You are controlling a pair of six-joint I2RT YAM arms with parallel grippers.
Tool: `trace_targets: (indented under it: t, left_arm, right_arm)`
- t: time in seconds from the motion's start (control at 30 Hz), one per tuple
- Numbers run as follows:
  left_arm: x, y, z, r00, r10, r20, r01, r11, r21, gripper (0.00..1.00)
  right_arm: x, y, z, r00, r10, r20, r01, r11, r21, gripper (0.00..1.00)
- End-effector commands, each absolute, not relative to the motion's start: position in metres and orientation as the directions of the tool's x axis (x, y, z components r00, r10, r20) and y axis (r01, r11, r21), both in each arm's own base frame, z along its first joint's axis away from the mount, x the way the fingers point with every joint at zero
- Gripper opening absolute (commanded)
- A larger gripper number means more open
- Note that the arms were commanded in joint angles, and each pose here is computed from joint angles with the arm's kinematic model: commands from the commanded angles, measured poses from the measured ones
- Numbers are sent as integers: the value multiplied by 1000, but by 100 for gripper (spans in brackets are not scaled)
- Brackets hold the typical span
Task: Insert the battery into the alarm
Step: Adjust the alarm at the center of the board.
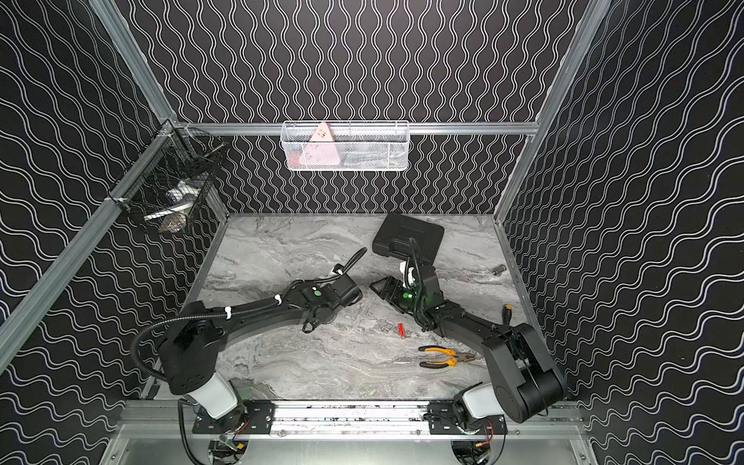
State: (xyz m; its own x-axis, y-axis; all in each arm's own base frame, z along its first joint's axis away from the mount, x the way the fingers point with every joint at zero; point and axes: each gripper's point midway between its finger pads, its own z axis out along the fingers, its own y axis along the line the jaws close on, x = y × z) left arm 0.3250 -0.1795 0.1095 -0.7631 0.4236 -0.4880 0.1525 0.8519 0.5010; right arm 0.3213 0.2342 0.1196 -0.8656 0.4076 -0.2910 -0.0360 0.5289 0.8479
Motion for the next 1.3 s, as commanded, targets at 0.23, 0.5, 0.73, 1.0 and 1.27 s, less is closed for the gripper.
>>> trace_targets:
  t: [0.23, 0.5, 0.73, 1.0, 1.27]
  left_arm:
    - [333, -173, 84, -768, 484, -419, 150, 772, 617, 46]
    - [337, -169, 82, -759, 504, -411, 134, 739, 660, 61]
    - [338, -168, 78, -757, 514, -404, 132, 725, 676, 92]
    - [333, -184, 59, -773, 519, -366, 213, 754, 621, 99]
    - [311, -225, 45, -800, 524, -291, 374, 816, 441, 99]
  right_arm:
    - [314, 242, 128, -872, 418, -257, -66, 418, 906, 79]
    - [311, 232, 134, -854, 414, -316, -84, 488, 869, 79]
    - [310, 230, 135, -850, 418, -320, -87, 489, 868, 79]
    - [309, 228, 133, -846, 425, -324, -81, 497, 864, 79]
    - [310, 227, 131, -844, 425, -327, -79, 505, 860, 79]
